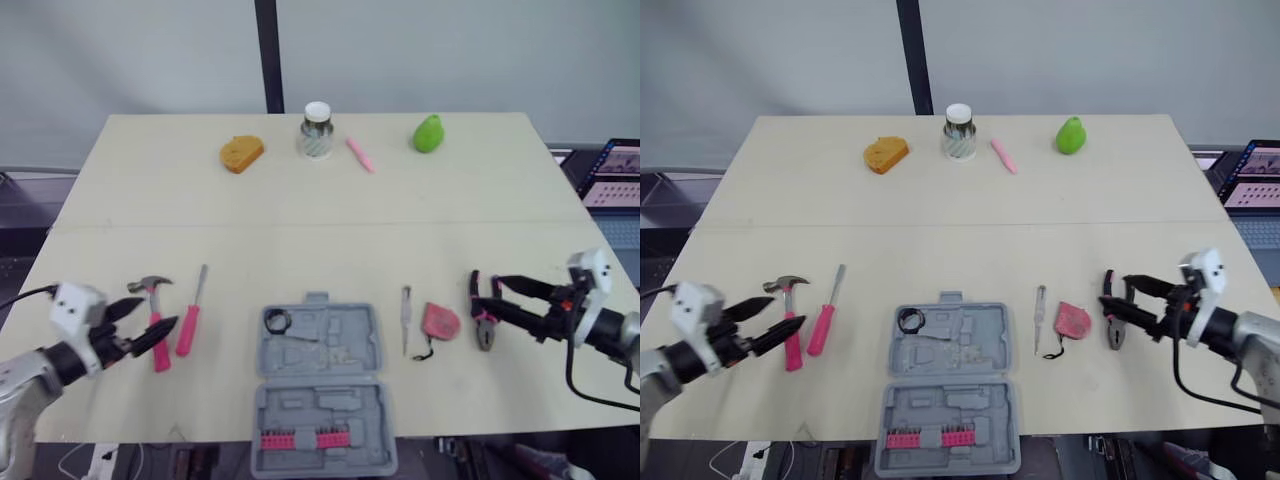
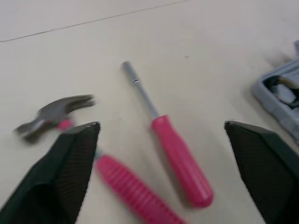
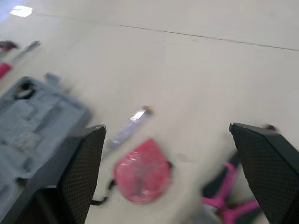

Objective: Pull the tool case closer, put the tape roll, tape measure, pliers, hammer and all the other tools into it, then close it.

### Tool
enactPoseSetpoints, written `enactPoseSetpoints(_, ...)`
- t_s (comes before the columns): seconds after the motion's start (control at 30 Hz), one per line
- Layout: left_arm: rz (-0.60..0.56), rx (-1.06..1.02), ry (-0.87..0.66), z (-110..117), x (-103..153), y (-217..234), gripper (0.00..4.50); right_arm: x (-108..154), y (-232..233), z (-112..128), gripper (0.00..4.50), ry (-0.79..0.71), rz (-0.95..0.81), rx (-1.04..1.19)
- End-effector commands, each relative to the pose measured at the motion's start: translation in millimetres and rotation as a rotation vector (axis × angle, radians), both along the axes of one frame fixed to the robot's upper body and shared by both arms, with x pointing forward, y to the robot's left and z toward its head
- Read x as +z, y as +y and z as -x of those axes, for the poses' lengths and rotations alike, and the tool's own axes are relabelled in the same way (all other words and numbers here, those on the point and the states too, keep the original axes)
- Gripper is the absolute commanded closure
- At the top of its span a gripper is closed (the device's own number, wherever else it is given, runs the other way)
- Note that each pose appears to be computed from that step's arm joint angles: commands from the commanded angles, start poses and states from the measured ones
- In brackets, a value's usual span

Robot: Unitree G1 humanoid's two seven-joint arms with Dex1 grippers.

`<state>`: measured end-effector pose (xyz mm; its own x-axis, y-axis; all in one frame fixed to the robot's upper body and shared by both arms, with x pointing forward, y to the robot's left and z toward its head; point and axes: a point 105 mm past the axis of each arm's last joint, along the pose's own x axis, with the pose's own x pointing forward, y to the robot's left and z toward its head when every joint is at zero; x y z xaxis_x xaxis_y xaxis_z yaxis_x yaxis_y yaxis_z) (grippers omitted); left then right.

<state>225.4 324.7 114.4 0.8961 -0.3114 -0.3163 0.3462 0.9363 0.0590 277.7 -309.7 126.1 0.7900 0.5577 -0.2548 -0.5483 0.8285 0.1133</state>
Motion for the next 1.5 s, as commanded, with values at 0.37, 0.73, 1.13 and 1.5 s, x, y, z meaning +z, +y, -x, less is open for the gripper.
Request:
enactPoseSetpoints(0.37, -0.065, 0.273, -0.027, 47, 3, 77, 0.02, -22, -69, 4, 0.00, 0.013, 0.146, -0.178)
enactPoseSetpoints(0.73, -0.083, 0.202, -0.013, 35, 2, 62, 0.02, -18, -58, 4, 0.00, -0.007, 0.157, -0.153)
enactPoseSetpoints(1.13, -0.064, -0.216, -0.121, -12, 32, -41, 0.02, -4, 23, 3, 0.00, -0.063, 0.134, -0.082)
enactPoseSetpoints(1.5, -0.006, -0.752, -0.114, -6, 33, -163, 0.02, -13, 77, 26, 0.00, 0.036, 0.102, -0.076)
